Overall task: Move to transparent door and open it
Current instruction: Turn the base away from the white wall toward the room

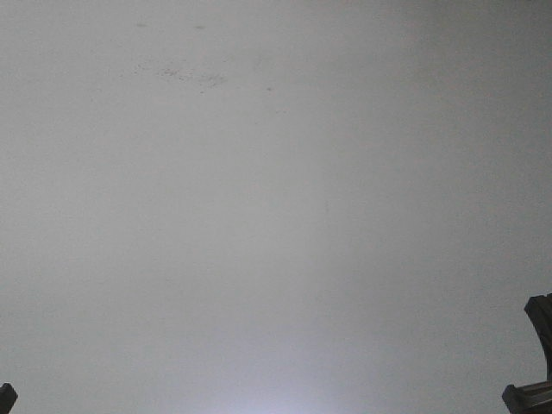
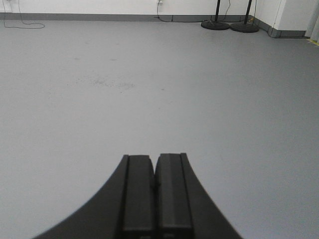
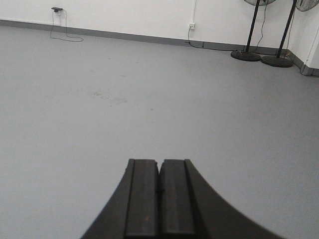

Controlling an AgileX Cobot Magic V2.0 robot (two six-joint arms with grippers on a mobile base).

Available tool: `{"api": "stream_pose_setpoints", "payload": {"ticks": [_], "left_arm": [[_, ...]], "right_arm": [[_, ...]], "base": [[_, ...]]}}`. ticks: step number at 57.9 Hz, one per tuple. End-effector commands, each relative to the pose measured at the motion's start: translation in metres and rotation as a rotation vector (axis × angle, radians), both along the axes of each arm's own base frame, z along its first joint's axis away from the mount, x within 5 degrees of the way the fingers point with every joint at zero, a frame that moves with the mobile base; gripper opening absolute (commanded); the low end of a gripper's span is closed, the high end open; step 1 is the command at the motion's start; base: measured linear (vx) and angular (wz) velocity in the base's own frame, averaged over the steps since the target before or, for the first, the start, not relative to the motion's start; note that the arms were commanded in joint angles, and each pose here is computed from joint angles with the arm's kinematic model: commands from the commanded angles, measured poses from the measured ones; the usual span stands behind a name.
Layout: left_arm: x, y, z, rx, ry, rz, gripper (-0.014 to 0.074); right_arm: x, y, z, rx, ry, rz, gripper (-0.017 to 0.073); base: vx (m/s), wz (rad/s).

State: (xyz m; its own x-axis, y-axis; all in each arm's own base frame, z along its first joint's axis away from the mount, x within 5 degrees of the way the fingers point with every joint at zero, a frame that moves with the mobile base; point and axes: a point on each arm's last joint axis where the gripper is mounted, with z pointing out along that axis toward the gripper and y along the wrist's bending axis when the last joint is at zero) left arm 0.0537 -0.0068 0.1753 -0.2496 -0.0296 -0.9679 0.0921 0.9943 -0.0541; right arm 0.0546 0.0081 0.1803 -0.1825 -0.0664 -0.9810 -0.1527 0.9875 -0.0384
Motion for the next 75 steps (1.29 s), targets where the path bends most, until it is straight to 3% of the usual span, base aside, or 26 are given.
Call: {"api": "stream_pose_setpoints", "payload": {"ticks": [1,49,75], "left_arm": [[0.0009,0.0000,0.0037,-0.024,-0.076,0.002,0.0020],[0.0009,0.0000,0.0037,-0.024,-0.076,0.002,0.0020],[0.0009,0.0000,0.0037,-0.024,-0.076,0.002,0.0020]], "right_arm": [[0.0003,-0.0004,0.0065,0.004,-0.092,-0.005,-0.0005],[0.0003,-0.0004,0.0065,0.004,-0.092,-0.005,-0.0005],[0.0003,-0.0004,0.0065,0.004,-0.092,-0.005,-0.0005]], "base": [[0.00,0.00],[0.02,0.02],[0.27,0.00]]}}
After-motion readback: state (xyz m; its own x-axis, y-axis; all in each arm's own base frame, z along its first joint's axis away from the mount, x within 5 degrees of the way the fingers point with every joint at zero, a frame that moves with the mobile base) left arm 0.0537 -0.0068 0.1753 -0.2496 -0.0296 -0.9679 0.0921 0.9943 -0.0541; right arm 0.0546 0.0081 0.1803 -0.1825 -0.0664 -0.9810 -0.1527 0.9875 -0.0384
